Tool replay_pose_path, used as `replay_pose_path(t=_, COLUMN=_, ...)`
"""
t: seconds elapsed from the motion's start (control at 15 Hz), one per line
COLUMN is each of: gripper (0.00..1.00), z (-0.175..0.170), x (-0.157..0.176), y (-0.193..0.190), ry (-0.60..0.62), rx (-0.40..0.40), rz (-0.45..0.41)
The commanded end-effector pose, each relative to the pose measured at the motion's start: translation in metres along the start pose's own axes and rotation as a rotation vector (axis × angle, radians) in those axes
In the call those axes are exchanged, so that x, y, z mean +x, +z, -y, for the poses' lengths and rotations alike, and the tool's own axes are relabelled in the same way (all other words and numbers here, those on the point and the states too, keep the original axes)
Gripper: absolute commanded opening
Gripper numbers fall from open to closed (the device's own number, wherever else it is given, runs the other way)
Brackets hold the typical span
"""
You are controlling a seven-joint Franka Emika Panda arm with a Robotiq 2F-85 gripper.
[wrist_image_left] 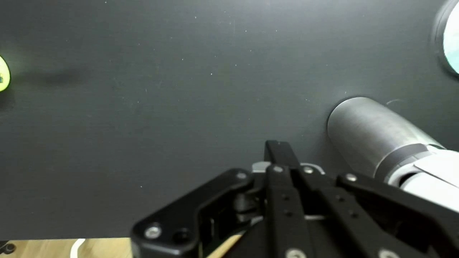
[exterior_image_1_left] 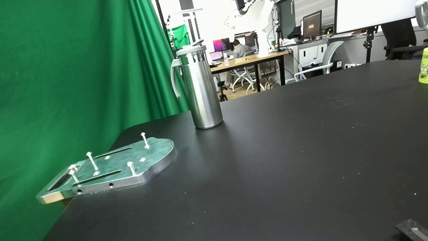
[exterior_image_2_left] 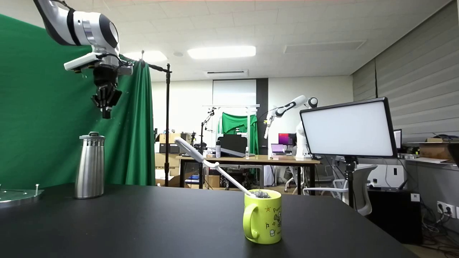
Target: Close the cap on the silver jar
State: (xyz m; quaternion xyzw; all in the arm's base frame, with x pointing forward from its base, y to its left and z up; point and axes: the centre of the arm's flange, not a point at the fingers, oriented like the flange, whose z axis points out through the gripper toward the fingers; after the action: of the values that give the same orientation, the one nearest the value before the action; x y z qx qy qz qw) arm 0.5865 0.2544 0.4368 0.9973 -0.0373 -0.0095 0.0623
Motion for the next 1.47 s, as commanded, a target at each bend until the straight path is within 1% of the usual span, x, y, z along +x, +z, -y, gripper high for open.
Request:
replay_pose_path(t=0.0, gripper=0.01, z=0.0, x=0.001, y=0.0, ry=0.002, rx=-0.001, rz=0.002)
replay_pose_path(t=0.33, gripper=0.0, z=-0.003, x=0.003, y=-0.001, ry=0.007, rx=-0.002, rz=0.002)
replay_pose_path(t=0.4, gripper=0.0, z=0.001, x=0.006, y=0.0, ry=-0.002, rx=0.002, rz=0.002)
replay_pose_path(t=0.67, gripper=0.0, z=0.025, x=0.019, y=-0.003, ry=-0.049, rx=0.001, rz=-0.019)
replay_pose_path(t=0.93, gripper=0.0, z=0.051, x=0.028, y=-0.008, ry=-0.086, rx=0.029, rz=-0.062)
replay_pose_path(t=1.4, gripper=0.0, z=0.084, x=0.047, y=0.007, ry=-0.132, rx=0.096, rz=-0.083)
